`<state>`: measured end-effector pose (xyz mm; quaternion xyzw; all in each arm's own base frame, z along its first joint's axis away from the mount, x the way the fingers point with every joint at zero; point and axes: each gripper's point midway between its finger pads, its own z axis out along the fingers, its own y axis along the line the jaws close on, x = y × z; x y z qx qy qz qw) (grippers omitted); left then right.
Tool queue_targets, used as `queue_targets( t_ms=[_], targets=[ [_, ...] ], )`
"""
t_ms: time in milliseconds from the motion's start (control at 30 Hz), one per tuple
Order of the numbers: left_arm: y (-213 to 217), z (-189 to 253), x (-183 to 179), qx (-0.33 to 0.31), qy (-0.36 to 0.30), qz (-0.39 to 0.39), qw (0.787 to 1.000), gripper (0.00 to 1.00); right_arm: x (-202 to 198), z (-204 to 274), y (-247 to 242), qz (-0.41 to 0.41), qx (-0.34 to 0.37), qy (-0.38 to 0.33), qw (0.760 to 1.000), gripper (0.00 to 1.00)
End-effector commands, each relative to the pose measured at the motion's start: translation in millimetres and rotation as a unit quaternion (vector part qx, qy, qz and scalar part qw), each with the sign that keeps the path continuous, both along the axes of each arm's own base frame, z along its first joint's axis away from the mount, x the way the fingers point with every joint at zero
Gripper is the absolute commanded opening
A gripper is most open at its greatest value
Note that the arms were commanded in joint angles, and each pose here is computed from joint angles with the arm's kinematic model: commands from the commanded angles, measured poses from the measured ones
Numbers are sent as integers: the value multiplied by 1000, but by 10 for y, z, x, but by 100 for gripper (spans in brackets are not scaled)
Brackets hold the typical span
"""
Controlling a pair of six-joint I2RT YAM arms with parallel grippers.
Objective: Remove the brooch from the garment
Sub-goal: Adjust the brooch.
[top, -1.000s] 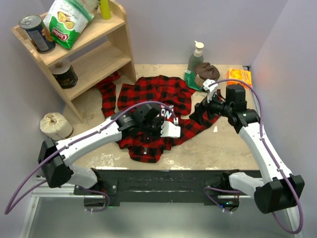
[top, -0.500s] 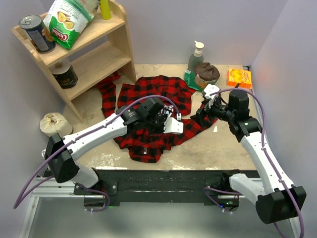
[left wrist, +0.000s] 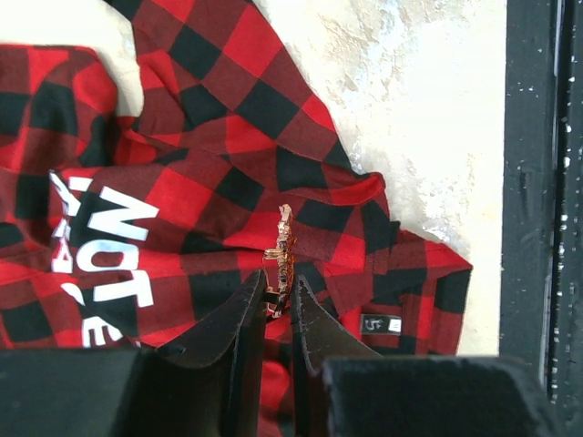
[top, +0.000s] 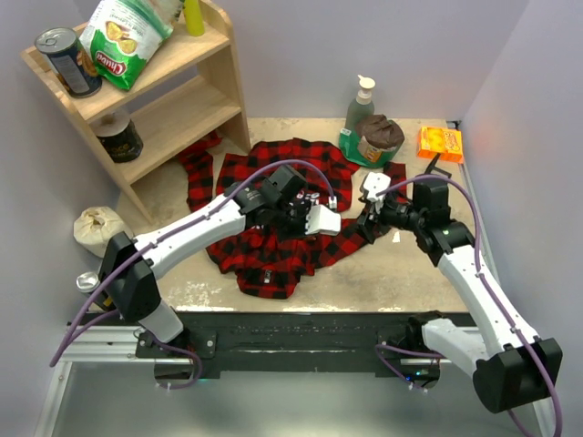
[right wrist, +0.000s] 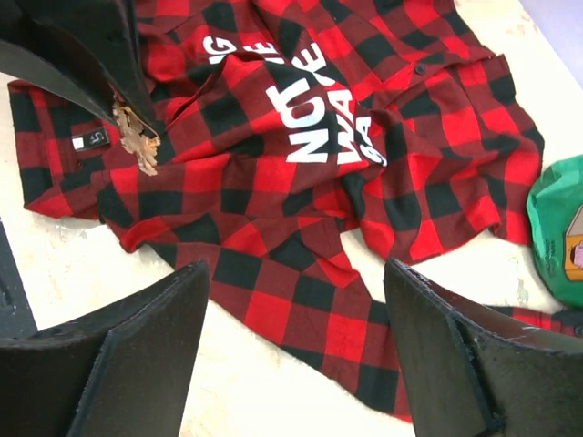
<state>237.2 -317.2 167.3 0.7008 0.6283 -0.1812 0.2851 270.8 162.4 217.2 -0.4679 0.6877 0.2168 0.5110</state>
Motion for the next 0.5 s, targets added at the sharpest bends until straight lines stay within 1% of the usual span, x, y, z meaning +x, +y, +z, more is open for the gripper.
queue_targets(
  t_ms=[0,133,233,300,400,433,467],
  targets=[
    [10,62,-4,-1,27,18,999,0,19,120,92,26,16,-33,999,75],
    [-1,50,-50,1,46,11,999,0,-65,142,214,59,47,-13,997,71],
    [-15,81,-53,-5,59,10,998,0,-87,122,274,71,62,3,996,62],
    [-10,114,-36,-10,61,13,998,0,-92,105,301,73,73,15,995,58],
    [-28,212,3,-32,59,17,998,0,-121,90,379,92,98,36,990,52],
    [-51,246,13,-43,60,17,997,0,-114,107,411,99,106,36,989,51],
    [-48,261,26,-47,61,21,997,0,-132,113,438,104,118,50,986,49]
  ],
)
